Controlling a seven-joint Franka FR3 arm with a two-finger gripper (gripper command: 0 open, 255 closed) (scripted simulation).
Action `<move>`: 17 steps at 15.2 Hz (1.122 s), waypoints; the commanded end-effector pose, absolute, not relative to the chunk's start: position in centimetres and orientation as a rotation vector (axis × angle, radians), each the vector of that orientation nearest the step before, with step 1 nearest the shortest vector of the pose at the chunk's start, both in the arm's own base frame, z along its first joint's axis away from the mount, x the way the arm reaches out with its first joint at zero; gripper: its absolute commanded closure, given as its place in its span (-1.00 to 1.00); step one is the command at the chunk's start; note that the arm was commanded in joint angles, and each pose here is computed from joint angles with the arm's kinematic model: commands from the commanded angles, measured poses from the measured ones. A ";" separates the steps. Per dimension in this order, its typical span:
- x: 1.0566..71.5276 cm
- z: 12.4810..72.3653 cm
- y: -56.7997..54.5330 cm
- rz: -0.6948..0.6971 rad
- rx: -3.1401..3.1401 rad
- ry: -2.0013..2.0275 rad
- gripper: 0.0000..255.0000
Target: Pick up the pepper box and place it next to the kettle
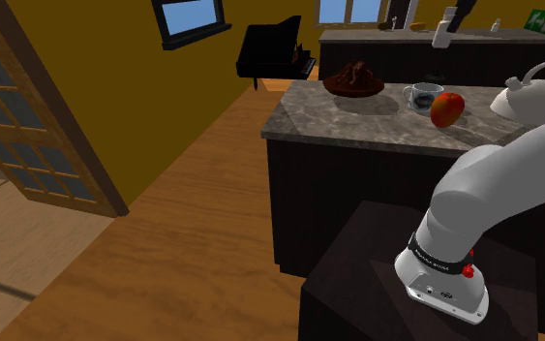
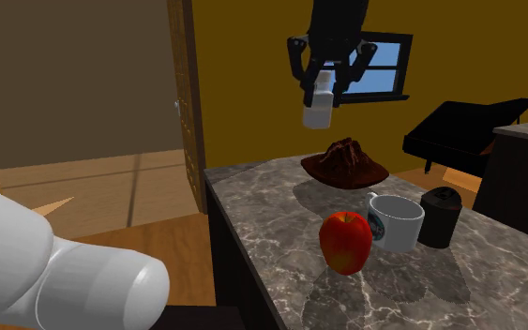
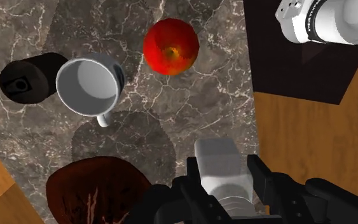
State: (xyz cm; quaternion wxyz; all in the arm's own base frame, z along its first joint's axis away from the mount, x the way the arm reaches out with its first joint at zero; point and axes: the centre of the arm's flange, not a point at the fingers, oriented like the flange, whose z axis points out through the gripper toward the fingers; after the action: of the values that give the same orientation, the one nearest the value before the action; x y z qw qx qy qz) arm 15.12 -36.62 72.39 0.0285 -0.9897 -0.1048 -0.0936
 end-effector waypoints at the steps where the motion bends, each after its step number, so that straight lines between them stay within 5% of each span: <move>1: 12.7 72.3 -37.4 -0.288 -3.054 -0.325 1.00; 17: -7.4 72.3 -43.9 -0.288 -3.054 -0.325 1.00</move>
State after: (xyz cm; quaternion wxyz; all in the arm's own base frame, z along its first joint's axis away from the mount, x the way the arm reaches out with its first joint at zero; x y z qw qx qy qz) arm -5.96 -43.29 72.30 0.0286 -0.9896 -0.1050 -0.0938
